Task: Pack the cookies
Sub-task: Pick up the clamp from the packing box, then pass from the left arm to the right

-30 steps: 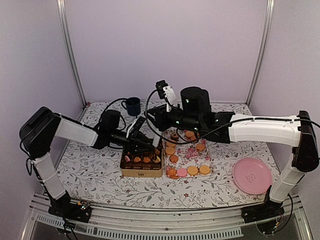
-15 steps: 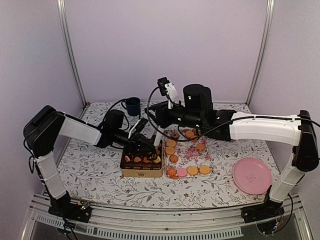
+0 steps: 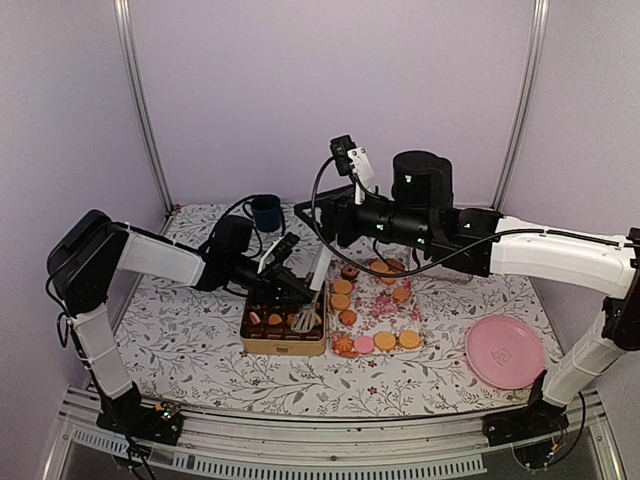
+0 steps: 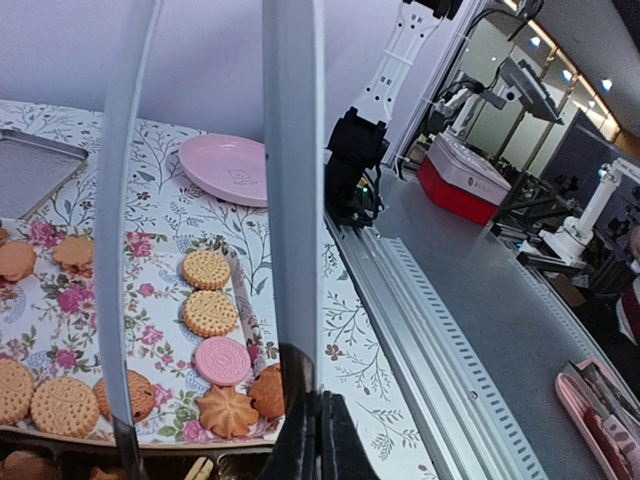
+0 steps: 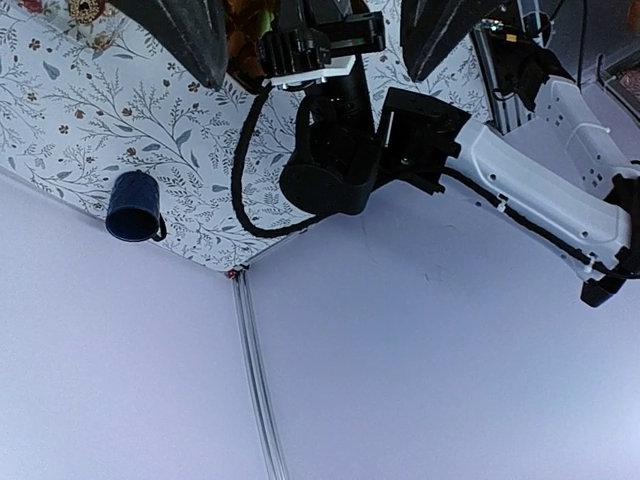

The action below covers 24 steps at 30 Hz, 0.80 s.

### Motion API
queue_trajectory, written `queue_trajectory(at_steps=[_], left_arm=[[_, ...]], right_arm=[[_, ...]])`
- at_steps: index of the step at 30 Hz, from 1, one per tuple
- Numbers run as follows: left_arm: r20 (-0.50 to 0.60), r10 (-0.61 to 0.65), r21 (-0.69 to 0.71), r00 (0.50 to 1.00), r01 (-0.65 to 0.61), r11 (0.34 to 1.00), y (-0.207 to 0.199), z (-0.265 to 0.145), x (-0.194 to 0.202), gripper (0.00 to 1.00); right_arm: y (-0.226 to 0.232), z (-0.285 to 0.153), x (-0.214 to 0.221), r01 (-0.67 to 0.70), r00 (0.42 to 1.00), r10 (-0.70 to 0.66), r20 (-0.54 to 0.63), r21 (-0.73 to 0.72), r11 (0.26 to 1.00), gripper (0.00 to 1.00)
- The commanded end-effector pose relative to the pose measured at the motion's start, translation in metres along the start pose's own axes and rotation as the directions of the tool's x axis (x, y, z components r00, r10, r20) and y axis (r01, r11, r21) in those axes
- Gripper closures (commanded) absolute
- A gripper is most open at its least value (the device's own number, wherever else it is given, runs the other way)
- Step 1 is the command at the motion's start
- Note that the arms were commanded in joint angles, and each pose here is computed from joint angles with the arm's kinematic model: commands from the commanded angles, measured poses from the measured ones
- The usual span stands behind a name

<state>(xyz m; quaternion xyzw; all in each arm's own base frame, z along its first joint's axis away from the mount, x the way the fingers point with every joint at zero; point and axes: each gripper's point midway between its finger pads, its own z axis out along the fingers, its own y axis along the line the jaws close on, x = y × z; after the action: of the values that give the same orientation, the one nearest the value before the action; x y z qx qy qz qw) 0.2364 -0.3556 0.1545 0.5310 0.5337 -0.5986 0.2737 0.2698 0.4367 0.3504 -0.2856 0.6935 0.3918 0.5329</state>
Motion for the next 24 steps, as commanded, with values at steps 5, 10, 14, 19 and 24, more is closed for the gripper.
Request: queue_trajectory(at_steps=[5, 10, 14, 19, 24], left_arm=[[0.027, 0.014, 0.059, 1.000, -0.016, 0.998, -0.023, -0.005, -0.025, 1.00], [0.040, -0.010, 0.097, 0.999, 0.006, 0.995, -0.037, -0.011, -0.038, 1.00], [0.057, -0.057, 0.184, 0.997, 0.045, 0.982, -0.059, -0.019, -0.056, 1.00], [0.024, -0.084, 0.253, 0.996, 0.076, 0.964, -0.091, -0.025, -0.062, 1.00], [-0.003, -0.116, 0.264, 0.993, 0.113, 0.958, -0.093, -0.025, -0.060, 1.00]], right_arm=[[-0.011, -0.040, -0.023, -0.009, 1.000, 0.009, 0.026, 0.020, 1.000, 0.33], [-0.019, -0.071, -0.006, -0.048, 0.999, 0.048, -0.004, -0.026, 0.999, 0.32], [-0.026, -0.093, 0.024, -0.093, 0.995, 0.090, -0.051, -0.061, 0.994, 0.37], [-0.020, -0.088, 0.052, -0.134, 0.988, 0.123, -0.099, -0.125, 0.983, 0.42], [0.000, -0.059, 0.069, -0.161, 0.975, 0.111, -0.194, -0.267, 0.950, 0.30]])
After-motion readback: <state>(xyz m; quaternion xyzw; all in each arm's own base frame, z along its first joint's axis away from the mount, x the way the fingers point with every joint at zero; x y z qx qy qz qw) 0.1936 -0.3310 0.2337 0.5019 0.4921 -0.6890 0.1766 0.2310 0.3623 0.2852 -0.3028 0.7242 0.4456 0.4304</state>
